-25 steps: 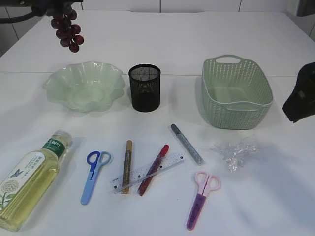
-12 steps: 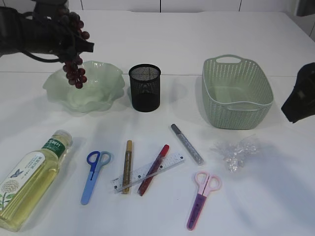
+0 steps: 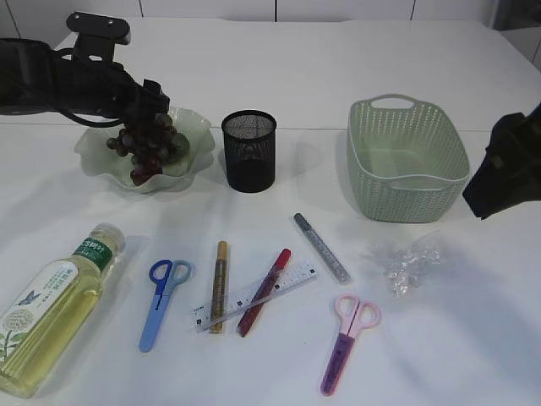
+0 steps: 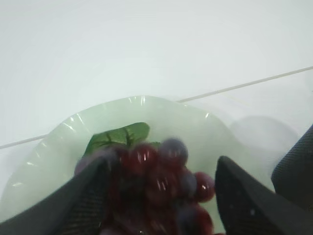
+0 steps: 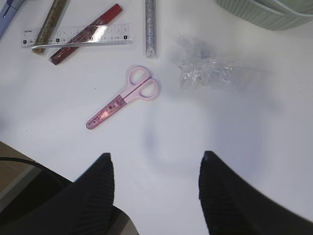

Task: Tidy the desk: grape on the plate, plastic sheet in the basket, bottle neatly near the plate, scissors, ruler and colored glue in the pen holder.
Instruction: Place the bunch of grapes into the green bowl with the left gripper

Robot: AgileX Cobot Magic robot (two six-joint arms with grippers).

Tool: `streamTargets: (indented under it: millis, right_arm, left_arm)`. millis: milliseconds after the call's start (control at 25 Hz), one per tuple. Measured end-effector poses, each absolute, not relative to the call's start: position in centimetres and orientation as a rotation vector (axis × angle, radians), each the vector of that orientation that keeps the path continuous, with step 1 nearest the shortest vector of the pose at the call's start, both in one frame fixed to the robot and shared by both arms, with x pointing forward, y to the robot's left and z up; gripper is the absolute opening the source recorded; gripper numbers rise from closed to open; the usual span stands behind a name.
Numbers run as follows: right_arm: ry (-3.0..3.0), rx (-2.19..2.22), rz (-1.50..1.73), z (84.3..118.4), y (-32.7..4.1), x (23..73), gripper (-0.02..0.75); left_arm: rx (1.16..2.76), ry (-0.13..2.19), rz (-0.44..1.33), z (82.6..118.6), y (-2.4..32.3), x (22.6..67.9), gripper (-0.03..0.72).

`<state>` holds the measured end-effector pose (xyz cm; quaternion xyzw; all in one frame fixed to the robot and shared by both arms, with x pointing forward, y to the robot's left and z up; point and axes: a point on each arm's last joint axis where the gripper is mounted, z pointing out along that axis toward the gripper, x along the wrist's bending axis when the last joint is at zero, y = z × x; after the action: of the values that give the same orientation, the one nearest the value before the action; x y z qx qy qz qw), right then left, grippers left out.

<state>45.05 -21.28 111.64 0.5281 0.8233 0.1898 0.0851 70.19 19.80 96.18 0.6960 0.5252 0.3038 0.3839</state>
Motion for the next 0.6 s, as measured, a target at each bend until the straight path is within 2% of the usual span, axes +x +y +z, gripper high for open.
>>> streamTargets:
  millis: [80,160,240,400,600]
  right_arm:
    - [2.456,1.576,0.569,111.6,-21.3,45.0,0.438]
    - [2.456,1.576,0.569,111.6,-21.3,45.0,0.438]
    - [2.458,1.578,0.568,111.6,-21.2,45.1,0.438]
    - [2.458,1.578,0.569,111.6,-21.2,45.1,0.438]
    - [2.458,1.578,0.569,111.6,-21.2,45.1,0.438]
  left_arm:
    - [1.773,1.338,0.775,96.2,19.8,70.2,0.580]
    - [1.771,1.336,0.777,96.4,19.8,70.2,0.598]
    - [1.760,1.327,0.786,97.0,19.8,70.1,0.594]
    - [1.702,1.285,0.836,100.7,20.0,69.4,0.552]
    - [1.642,1.225,0.879,104.6,19.7,68.2,0.536]
